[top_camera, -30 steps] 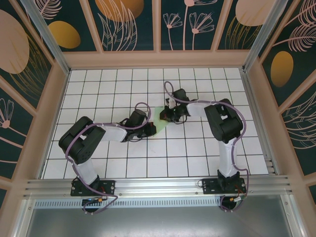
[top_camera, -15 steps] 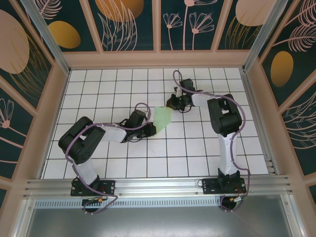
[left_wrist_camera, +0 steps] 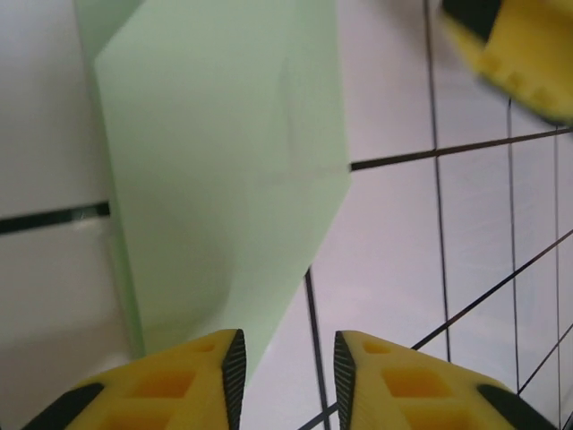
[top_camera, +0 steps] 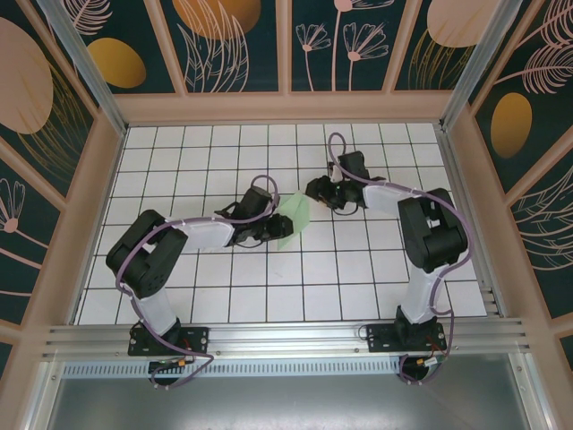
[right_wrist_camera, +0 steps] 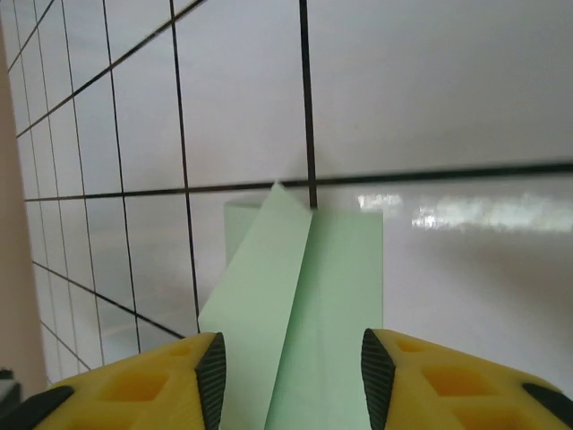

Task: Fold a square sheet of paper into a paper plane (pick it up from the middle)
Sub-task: Fourth fold the wing at the center of the table, then turn over the paper at the center of the table.

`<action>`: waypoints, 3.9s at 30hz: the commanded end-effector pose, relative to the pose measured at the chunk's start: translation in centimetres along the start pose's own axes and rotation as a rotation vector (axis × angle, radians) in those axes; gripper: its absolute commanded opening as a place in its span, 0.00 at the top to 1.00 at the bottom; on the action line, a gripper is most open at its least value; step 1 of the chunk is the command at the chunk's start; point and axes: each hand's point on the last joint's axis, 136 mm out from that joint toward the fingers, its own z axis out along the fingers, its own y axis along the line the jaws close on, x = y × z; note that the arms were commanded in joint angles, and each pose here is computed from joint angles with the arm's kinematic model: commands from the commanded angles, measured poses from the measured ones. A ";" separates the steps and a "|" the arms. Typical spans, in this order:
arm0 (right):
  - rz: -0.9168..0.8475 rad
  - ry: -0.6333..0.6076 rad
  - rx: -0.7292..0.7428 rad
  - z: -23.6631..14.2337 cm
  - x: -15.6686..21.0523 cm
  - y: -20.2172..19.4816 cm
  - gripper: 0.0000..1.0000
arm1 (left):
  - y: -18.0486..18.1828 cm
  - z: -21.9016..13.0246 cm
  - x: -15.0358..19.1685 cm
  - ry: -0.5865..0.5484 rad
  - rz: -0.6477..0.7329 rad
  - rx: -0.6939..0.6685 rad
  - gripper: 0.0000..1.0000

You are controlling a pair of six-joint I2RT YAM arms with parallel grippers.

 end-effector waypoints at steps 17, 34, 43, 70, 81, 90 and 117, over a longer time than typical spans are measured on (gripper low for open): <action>0.031 0.090 -0.020 4.3 3.1 2.4 0.58 | 4.3 -4.3 -4.2 -0.236 -0.152 -0.127 0.28; 0.060 0.152 -0.050 4.8 4.6 2.8 0.62 | 4.1 -6.0 -5.0 -0.314 -0.093 -0.093 0.01; 0.078 0.117 0.072 4.8 4.0 0.7 0.61 | 4.4 -6.1 -4.9 -0.316 -0.112 -0.096 0.02; -0.054 0.230 -0.185 5.1 6.8 4.4 0.91 | 3.5 -8.2 -5.7 -0.290 -0.046 -0.019 0.02; -0.122 0.130 -0.521 -2.1 2.8 11.1 0.95 | -2.5 -9.8 -5.0 -0.256 -0.012 0.326 0.02; -0.110 0.159 -0.667 -5.0 2.7 13.7 0.95 | -5.8 -10.5 -5.2 -0.223 -0.030 0.521 0.13; -0.073 0.192 -0.719 -5.5 3.0 14.7 0.94 | -6.0 -9.3 -5.4 -0.189 -0.076 0.576 0.32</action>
